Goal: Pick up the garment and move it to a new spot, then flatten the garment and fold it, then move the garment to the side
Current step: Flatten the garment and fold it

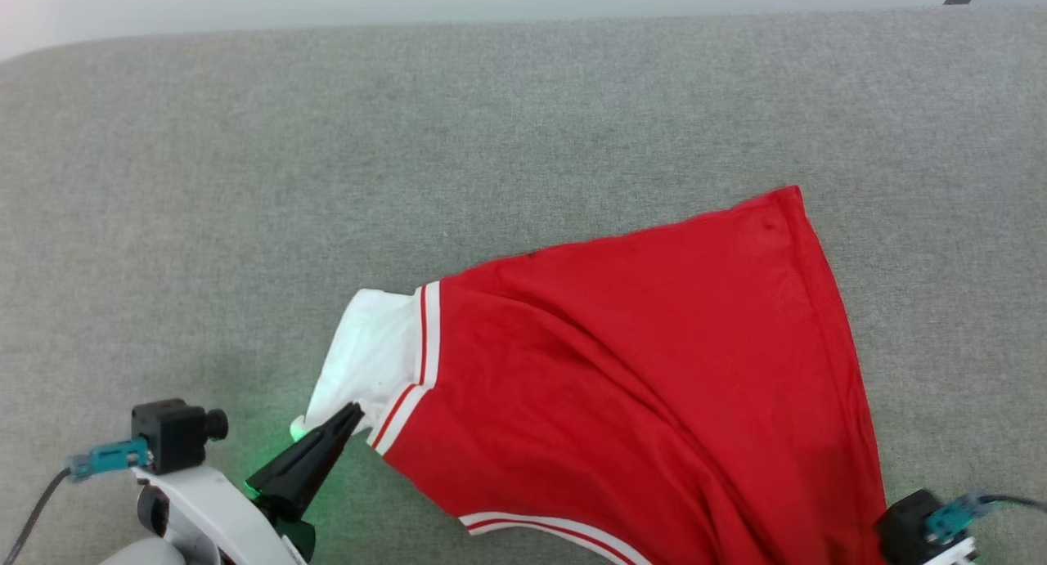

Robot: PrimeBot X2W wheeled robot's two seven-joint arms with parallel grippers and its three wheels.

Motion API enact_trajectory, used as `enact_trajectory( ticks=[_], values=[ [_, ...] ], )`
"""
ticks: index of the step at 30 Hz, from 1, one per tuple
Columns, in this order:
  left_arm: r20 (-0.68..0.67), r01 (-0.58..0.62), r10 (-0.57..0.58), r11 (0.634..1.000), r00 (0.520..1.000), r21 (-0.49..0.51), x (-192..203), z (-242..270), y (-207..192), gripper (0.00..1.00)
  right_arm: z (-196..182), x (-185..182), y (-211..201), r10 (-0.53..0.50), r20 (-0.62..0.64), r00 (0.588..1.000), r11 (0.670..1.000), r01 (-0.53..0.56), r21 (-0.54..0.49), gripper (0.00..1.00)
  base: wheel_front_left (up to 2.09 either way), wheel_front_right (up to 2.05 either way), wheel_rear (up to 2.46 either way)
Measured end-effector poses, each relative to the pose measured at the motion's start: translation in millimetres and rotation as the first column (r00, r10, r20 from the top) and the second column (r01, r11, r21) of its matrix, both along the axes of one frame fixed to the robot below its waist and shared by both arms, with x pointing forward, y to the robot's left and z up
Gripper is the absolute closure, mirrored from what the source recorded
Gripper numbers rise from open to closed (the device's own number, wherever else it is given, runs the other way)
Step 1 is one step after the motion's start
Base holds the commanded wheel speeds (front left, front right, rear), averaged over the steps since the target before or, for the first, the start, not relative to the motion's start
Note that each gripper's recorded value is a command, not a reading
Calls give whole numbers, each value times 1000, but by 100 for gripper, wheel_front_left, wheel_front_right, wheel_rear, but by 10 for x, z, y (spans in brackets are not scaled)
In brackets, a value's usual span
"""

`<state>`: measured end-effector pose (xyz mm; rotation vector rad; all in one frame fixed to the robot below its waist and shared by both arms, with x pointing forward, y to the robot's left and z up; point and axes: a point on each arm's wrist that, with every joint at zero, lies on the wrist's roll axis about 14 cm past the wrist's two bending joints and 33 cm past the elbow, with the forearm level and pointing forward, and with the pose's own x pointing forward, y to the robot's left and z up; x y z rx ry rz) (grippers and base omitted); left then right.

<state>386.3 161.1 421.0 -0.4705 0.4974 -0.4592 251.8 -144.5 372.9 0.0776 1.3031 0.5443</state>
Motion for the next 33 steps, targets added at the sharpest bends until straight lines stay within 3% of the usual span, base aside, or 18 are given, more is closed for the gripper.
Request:
enact_trajectory(
  ticks=[1, 12, 15, 19, 21, 27, 33],
  values=[
    [2, 0, 0, 1000, 1000, 0, 3, 4, -2, 100, 23, 32, -30, 1, 18, 1000, 1000, -1, -9, 0, 0, 0, 0],
    [5, -7, 8, 1000, 1000, -13, -16, -12, -41, 100, 748, 691, -489, -69, 277, 958, 994, 89, -61, 0, 0, 0, 0],
    [4, -13, 14, 1000, 1000, -15, -14, -26, -40, 100, 1064, 1140, -591, -61, 433, 899, 991, 107, -83, 0, 0, 0, 0],
    [10, -15, 15, 999, 1000, -29, 32, -31, -91, 100, 1381, 1859, -606, -71, 635, 770, 986, 148, -70, 0, 0, 0, 0],
    [11, -9, 10, 1000, 1000, -30, 51, -43, -116, 100, 1349, 2104, -513, -49, 666, 744, 988, 135, -77, 0, 0, 0, 0],
    [20, -12, 13, 999, 1000, -36, 174, -66, -148, 100, 876, 2557, -277, -8, 599, 801, 990, 90, -108, 0, 0, 0, 0],
    [3, -14, 14, 999, 1000, -30, 217, -160, -162, 100, 304, 2623, -120, 92, 453, 887, 983, -9, -182, 0, 0, 0, 0]
  ],
)
